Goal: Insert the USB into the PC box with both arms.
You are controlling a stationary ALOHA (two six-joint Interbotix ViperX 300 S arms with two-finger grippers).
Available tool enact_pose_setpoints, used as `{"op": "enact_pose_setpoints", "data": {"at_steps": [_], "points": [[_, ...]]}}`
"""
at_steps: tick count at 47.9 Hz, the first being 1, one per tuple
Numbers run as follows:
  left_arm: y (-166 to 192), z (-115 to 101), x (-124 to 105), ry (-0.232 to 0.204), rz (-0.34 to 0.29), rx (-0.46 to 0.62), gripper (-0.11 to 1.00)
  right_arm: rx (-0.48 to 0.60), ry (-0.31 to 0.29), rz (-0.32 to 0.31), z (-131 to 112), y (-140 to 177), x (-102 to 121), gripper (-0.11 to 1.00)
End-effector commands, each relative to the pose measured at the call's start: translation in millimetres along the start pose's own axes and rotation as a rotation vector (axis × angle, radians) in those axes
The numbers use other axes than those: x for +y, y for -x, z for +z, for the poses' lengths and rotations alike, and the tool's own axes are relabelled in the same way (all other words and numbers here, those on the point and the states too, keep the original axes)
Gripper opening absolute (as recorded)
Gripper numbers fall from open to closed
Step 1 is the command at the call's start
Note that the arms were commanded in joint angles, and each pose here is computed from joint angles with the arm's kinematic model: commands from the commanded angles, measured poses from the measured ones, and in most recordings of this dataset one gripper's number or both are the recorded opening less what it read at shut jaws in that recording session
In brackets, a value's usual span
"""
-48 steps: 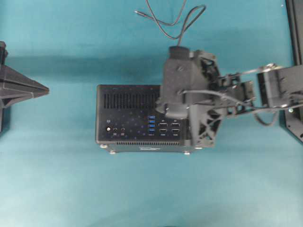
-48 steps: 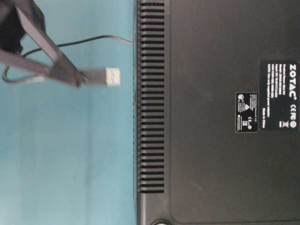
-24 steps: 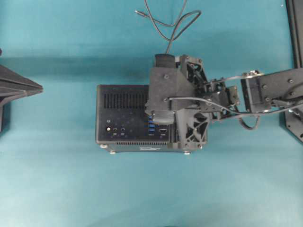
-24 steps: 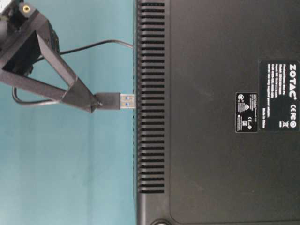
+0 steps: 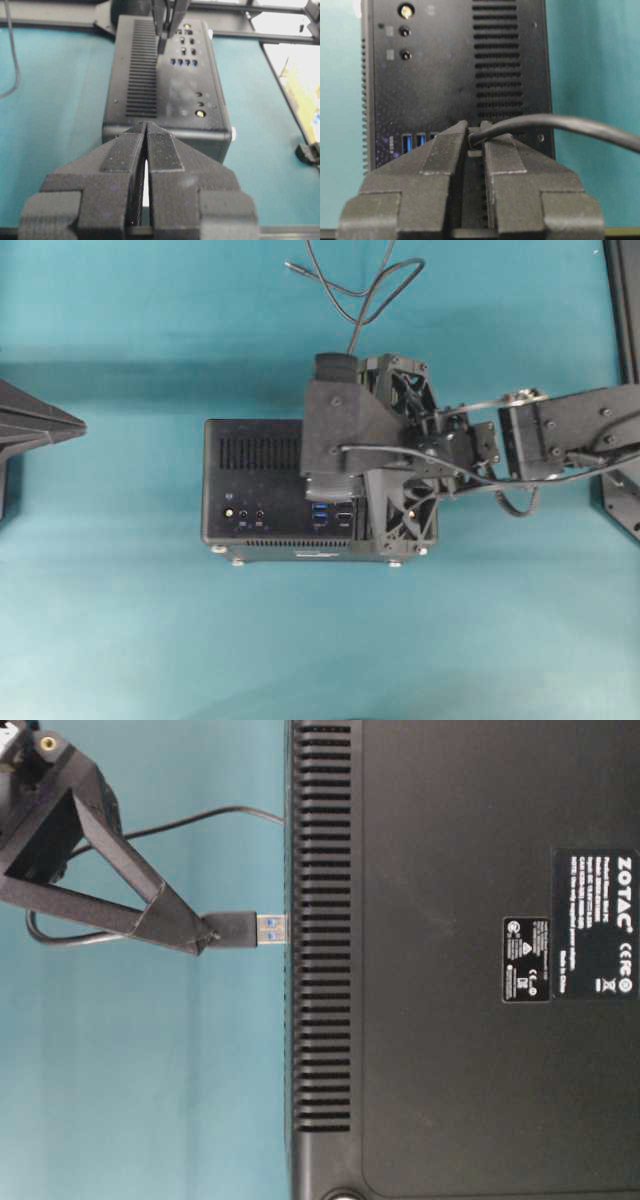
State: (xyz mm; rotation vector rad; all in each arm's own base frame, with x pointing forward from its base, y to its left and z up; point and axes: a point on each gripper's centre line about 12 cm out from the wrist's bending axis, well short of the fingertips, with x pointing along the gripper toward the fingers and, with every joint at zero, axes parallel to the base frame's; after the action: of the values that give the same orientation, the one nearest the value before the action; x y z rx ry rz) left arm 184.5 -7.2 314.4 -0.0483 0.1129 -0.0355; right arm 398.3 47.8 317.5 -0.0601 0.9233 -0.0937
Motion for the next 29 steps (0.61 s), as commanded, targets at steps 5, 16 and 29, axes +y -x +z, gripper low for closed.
{"op": "enact_pose_setpoints", "data": {"at_steps": [5,16,29], "points": [[0.1,5.0,0.0,0.0,0.001,-0.015,0.0,-0.032,0.007,0.017,6.5,6.7,4.6,0.08],[0.1,4.8,0.1,-0.001,0.001,-0.014,0.0,-0.033,0.01,0.033,6.1,7.7,12.1,0.08],[0.7,5.3,0.0,0.0,0.001,-0.017,0.0,-0.017,0.015,0.042,3.3,3.1,17.3,0.08]]}}
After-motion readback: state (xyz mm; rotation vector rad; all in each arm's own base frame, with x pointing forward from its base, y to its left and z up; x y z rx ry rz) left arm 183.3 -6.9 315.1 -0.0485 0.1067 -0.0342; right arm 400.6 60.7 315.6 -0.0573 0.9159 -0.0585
